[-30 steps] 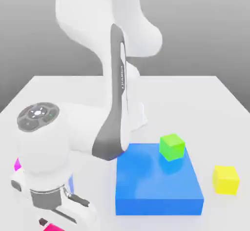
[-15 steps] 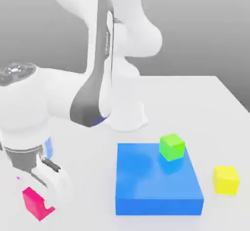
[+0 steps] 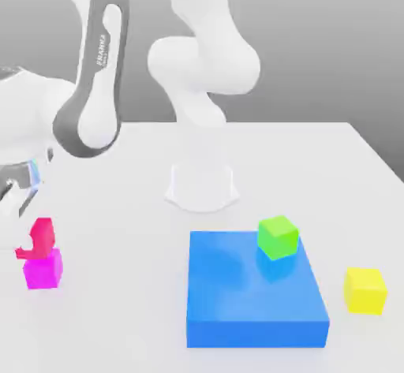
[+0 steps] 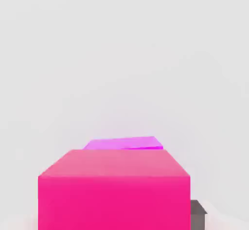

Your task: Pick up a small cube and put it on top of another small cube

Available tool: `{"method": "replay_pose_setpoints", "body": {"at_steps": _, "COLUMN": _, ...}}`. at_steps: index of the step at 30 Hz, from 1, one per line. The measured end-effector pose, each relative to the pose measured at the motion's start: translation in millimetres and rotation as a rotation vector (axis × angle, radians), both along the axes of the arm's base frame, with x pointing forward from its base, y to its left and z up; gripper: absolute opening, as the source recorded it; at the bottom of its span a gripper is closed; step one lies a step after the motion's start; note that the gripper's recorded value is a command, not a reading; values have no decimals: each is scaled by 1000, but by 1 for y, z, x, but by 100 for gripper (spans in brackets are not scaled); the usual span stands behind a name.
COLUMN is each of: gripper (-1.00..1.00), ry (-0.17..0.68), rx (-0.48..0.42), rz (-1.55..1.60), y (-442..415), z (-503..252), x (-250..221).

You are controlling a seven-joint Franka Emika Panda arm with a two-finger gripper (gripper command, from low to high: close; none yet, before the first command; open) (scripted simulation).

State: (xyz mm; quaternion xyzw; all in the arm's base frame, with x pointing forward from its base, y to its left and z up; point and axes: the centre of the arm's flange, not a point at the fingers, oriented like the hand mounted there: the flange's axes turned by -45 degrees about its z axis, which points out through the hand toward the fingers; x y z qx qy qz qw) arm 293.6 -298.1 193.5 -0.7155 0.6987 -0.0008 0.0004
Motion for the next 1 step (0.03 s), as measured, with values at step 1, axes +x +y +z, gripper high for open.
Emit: {"method": "replay_pose_setpoints", "body": {"at_steps": 1, "gripper": 100, "ry": 0, "rx": 0, "rz": 0, "y": 0, "z": 0, "x": 0}}
